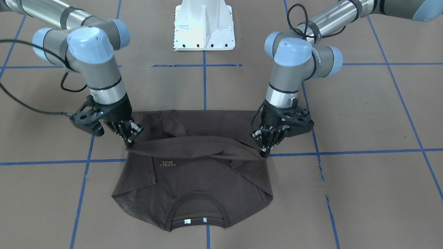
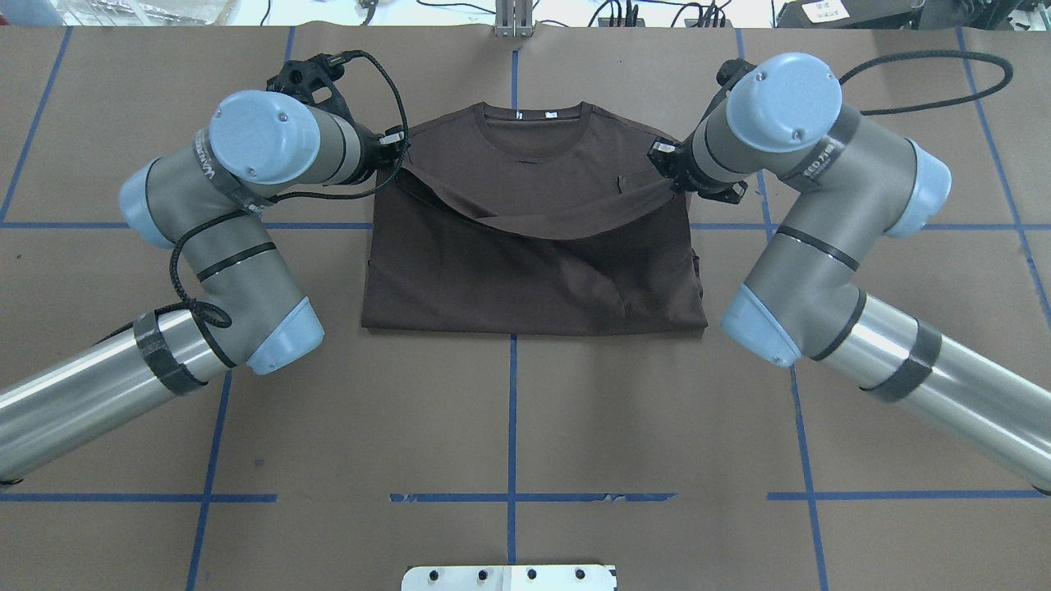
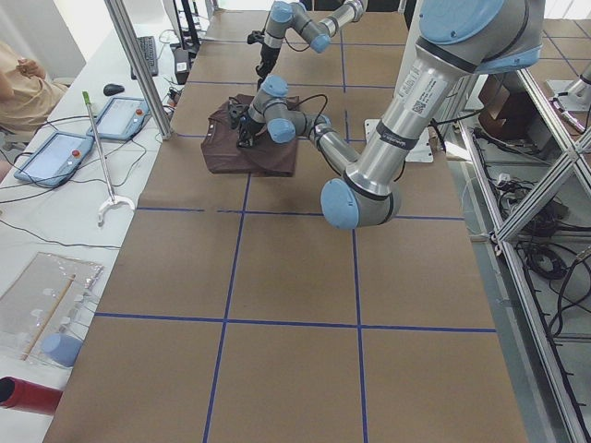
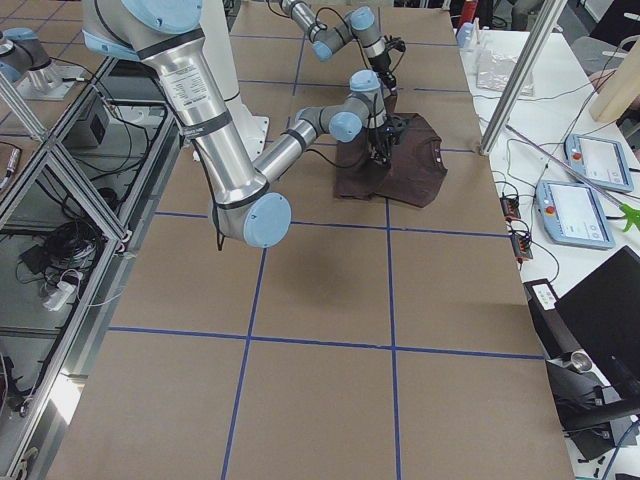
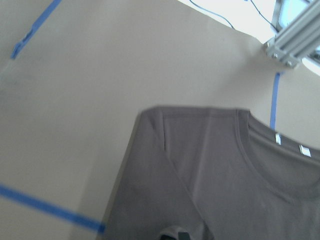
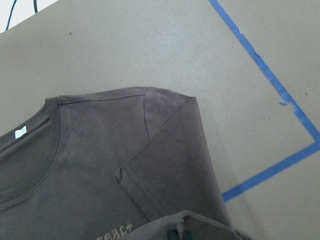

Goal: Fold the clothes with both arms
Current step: 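Lift the hem with both grippers and fold it over toward the collar, then lay the hem at the collar and open both grippers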

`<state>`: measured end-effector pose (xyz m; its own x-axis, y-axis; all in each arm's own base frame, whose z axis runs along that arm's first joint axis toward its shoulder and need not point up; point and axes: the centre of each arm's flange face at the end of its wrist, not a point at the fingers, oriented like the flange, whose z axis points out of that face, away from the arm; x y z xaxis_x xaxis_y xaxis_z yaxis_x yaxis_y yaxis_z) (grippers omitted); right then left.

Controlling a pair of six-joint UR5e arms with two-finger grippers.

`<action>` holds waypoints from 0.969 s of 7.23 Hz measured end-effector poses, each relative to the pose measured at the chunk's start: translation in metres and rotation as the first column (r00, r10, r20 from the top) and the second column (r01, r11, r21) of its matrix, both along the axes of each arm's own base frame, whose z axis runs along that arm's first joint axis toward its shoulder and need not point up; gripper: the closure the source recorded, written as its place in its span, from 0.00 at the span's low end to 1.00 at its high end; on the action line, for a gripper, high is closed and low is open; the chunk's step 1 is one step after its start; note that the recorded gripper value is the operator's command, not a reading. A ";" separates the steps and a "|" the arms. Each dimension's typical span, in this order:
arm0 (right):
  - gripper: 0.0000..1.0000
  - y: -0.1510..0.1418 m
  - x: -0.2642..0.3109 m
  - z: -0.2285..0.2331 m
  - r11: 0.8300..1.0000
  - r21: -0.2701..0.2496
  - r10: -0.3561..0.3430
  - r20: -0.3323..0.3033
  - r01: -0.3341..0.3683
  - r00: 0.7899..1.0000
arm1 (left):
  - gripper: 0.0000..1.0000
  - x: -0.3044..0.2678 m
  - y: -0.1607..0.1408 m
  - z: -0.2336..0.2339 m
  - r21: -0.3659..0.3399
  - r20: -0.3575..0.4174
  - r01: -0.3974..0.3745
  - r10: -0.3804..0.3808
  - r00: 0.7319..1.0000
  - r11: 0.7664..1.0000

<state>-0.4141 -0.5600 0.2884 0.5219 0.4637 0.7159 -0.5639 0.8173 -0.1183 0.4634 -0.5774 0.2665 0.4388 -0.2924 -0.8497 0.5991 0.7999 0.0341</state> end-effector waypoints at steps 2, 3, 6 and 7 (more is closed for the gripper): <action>1.00 -0.052 -0.011 0.011 1.000 -0.002 -0.014 -0.065 0.014 0.998 | 1.00 0.008 -0.033 0.028 0.015 0.026 0.011 -0.011 1.000 1.000; 1.00 -0.067 -0.015 0.020 1.000 0.002 -0.013 -0.074 0.013 0.997 | 1.00 0.013 -0.040 0.033 0.015 0.033 0.012 -0.012 0.999 1.000; 1.00 -0.091 -0.009 0.039 1.000 0.025 -0.006 -0.081 0.008 0.997 | 1.00 0.025 -0.054 0.034 0.024 0.033 0.016 -0.017 0.999 1.000; 1.00 -0.097 -0.004 0.040 0.999 0.032 -0.005 -0.085 0.007 0.996 | 1.00 0.026 -0.056 0.033 0.027 0.033 0.015 -0.016 0.999 1.000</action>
